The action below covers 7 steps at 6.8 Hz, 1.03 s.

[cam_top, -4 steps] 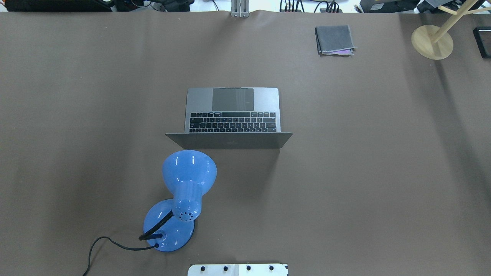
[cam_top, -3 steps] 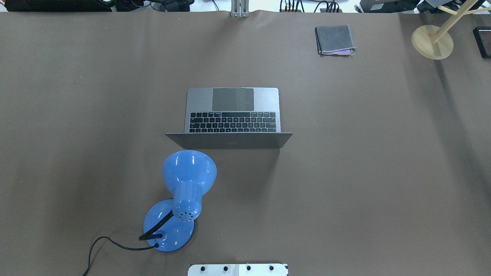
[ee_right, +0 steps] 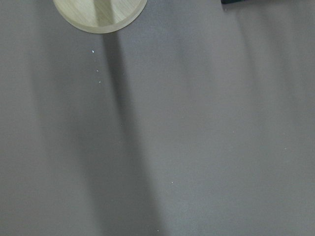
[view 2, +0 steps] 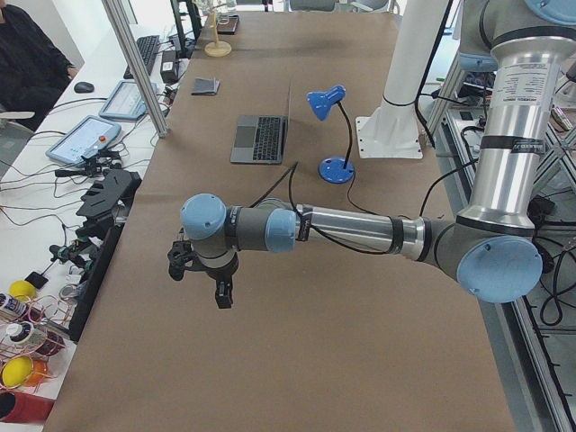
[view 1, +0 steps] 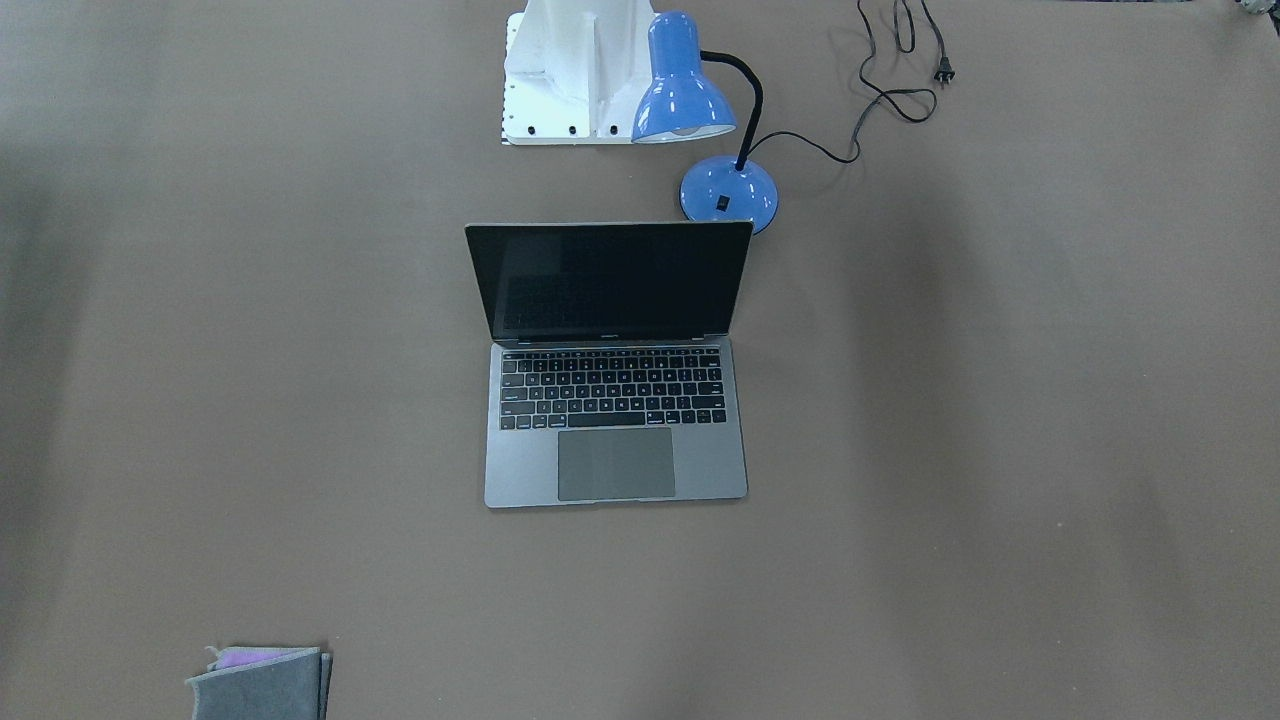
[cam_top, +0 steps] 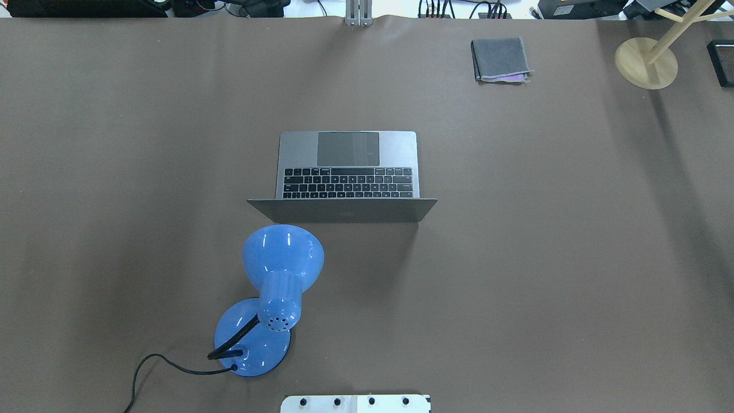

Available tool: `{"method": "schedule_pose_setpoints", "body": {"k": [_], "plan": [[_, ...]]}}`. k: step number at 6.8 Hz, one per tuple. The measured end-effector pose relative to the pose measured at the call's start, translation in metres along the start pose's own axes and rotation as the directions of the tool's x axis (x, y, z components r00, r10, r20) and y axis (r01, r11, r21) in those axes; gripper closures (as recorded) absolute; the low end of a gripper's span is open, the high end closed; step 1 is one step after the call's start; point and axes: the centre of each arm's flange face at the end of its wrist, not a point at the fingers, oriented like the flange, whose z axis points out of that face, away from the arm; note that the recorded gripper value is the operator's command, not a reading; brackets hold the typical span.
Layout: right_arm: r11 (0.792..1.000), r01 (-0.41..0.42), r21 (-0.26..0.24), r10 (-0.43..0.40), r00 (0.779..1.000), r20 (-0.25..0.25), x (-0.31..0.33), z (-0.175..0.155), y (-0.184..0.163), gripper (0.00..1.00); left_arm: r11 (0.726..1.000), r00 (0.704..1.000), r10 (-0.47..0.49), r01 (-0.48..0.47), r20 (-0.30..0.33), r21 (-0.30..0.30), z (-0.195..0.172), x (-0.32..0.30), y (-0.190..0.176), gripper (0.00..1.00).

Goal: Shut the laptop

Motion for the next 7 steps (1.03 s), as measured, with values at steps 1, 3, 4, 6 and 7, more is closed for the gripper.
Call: {"method": "schedule_pose_setpoints", "body": {"k": [1, 3, 4, 6, 7], "plan": [[1.0, 0.0, 0.0, 0.0, 1.0, 0.0, 0.0, 0.0, 0.0, 0.0, 1.0, 1.0, -0.001, 0.001, 0.0, -0.001, 0.0, 0.0, 0.0, 0.01], [1.0, 0.003, 0.004, -0.003, 1.0, 0.0, -0.003, -0.002, -0.001, 0.0, 1.0, 1.0, 0.004, -0.004, 0.0, 0.004, -0.002, 0.002, -0.001, 0.01], [1.0, 0.012, 0.013, -0.012, 1.0, 0.001, -0.01, -0.007, -0.005, 0.0, 1.0, 1.0, 0.011, -0.011, -0.001, 0.012, -0.006, 0.007, -0.004, 0.01], [0.997, 0.061, 0.037, -0.061, 0.998, -0.008, -0.048, -0.017, -0.025, 0.0, 0.999, 1.0, 0.028, -0.028, -0.003, 0.03, -0.016, 0.021, -0.014, 0.01], [0.996, 0.084, 0.041, -0.083, 0.996, -0.02, -0.072, -0.016, -0.032, 0.0, 0.999, 0.999, 0.037, -0.037, -0.004, 0.039, -0.02, 0.028, -0.019, 0.01]]}}
